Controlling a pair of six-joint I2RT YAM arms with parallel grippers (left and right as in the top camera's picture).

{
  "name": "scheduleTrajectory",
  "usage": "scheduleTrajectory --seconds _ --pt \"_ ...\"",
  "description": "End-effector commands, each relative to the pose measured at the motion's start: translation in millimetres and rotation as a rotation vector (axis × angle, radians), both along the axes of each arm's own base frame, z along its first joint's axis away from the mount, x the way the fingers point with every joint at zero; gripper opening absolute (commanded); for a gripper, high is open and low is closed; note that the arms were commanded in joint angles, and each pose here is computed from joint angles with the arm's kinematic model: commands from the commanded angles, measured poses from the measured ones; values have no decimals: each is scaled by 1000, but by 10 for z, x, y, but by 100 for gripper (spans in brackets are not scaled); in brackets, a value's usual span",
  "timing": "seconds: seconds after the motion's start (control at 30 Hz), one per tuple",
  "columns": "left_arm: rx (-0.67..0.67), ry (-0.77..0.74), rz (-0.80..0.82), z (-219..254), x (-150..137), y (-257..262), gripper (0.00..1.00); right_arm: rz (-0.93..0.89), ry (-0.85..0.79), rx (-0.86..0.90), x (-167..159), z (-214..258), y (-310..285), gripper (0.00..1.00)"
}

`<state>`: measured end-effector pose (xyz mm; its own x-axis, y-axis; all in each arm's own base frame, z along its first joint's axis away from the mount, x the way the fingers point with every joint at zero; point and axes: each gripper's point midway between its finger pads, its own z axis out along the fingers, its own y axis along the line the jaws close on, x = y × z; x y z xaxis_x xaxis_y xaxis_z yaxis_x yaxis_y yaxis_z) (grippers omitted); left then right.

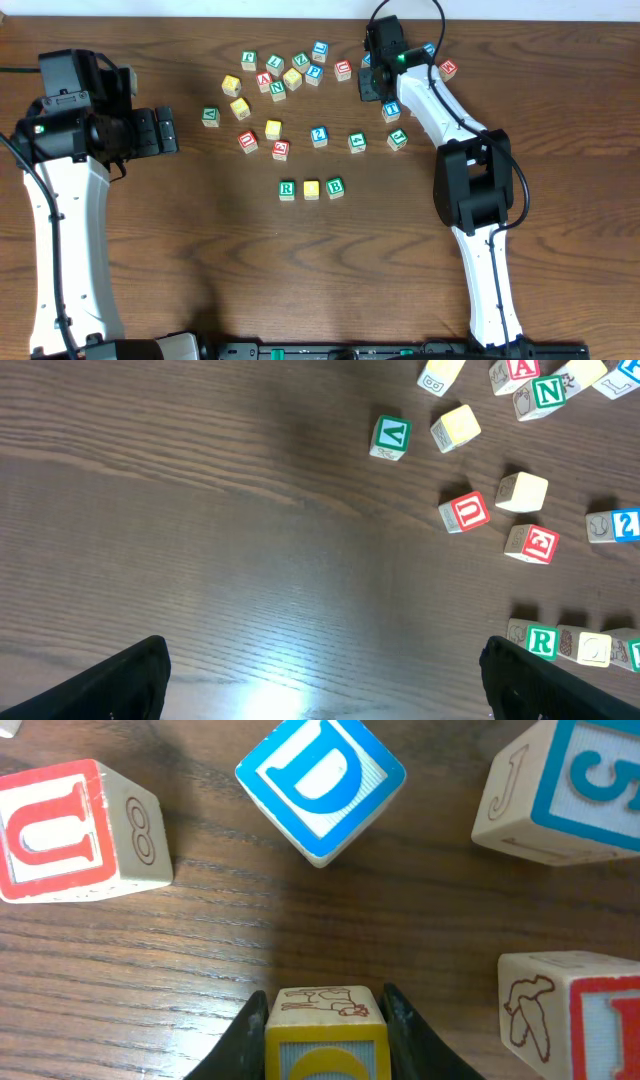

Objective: Spell out ROBOT
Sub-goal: 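Close the right gripper on the yellow O block and lift it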

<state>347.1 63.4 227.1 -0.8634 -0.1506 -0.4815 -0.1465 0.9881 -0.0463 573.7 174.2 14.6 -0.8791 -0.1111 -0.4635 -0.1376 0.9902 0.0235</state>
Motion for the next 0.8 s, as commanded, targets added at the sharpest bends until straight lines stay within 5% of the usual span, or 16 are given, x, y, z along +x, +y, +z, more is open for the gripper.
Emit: scheduleTrajectory --seconds 0.0,0.23,0.43,0.77 --pt "9 -28 -7 101 28 12 98 11 -13 32 -22 230 63 17" --pt "9 -28 -7 102 29 13 98 33 -91 74 -221 1209 110 6" --pt "9 -28 -7 102 29 13 98 64 -8 99 -825 1772 132 6" --pt "9 -28 -7 101 28 12 98 84 375 -26 -1836 1306 139 6"
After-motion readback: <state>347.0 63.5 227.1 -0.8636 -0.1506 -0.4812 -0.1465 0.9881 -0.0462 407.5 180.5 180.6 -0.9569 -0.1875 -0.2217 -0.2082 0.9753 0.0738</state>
